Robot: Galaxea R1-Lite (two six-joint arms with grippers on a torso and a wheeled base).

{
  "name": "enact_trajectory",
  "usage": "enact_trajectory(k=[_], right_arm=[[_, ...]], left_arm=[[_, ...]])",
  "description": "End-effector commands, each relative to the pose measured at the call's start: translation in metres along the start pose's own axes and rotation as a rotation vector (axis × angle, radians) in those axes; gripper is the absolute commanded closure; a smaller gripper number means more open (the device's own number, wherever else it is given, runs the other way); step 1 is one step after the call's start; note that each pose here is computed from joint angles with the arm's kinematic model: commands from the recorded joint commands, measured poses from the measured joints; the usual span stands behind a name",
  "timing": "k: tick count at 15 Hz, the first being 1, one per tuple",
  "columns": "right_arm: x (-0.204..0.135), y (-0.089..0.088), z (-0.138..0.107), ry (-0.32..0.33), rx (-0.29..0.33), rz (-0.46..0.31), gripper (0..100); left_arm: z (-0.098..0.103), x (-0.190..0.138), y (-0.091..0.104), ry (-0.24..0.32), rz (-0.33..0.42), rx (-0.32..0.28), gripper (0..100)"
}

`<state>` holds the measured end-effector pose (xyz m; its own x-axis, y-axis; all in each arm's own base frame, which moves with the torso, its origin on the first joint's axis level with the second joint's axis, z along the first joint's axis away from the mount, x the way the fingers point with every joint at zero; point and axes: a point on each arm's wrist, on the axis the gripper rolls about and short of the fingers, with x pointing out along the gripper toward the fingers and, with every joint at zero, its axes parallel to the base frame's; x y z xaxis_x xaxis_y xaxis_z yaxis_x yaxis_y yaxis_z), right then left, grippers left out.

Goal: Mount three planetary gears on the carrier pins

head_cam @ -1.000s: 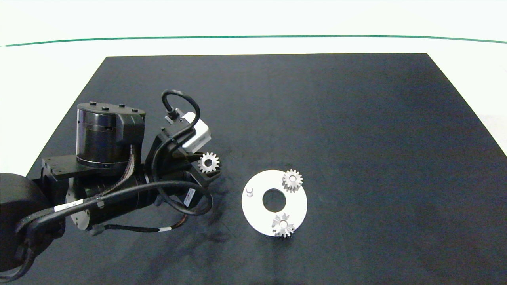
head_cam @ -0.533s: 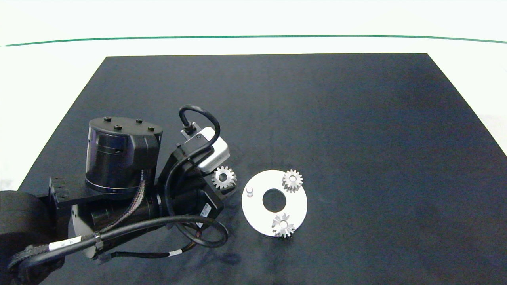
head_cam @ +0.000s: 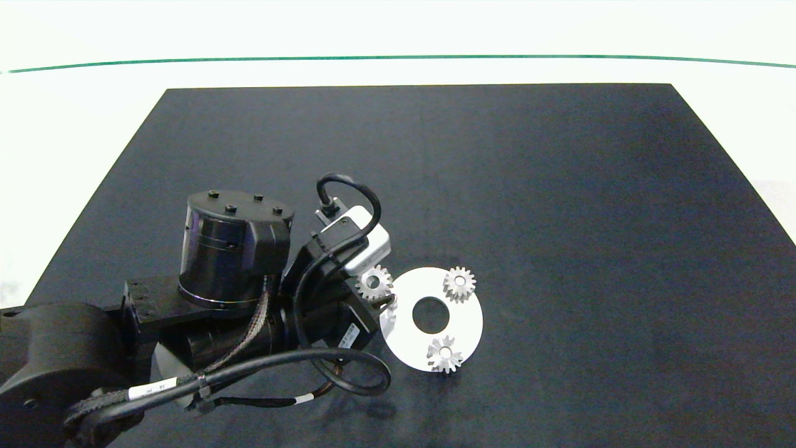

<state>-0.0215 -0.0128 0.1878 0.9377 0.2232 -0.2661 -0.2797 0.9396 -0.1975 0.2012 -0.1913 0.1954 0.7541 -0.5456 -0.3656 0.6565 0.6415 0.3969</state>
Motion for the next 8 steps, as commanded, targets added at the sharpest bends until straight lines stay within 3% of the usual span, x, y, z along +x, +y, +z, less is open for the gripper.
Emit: enact_trajectory(k=[1, 8], right_arm=[[-0.0086, -0.0033, 0.0118, -0.052, 0.007, -0.009, 0], [-0.0091, -0.0034, 0.012, -0.056, 0.007, -0.006, 0]], left_arm=[[0.0052, 0.0049, -0.0057, -0.006, -0.011, 0.009, 99], [0.0035, 0.0117, -0.0142, 0.01, -0.033, 0.009, 99]])
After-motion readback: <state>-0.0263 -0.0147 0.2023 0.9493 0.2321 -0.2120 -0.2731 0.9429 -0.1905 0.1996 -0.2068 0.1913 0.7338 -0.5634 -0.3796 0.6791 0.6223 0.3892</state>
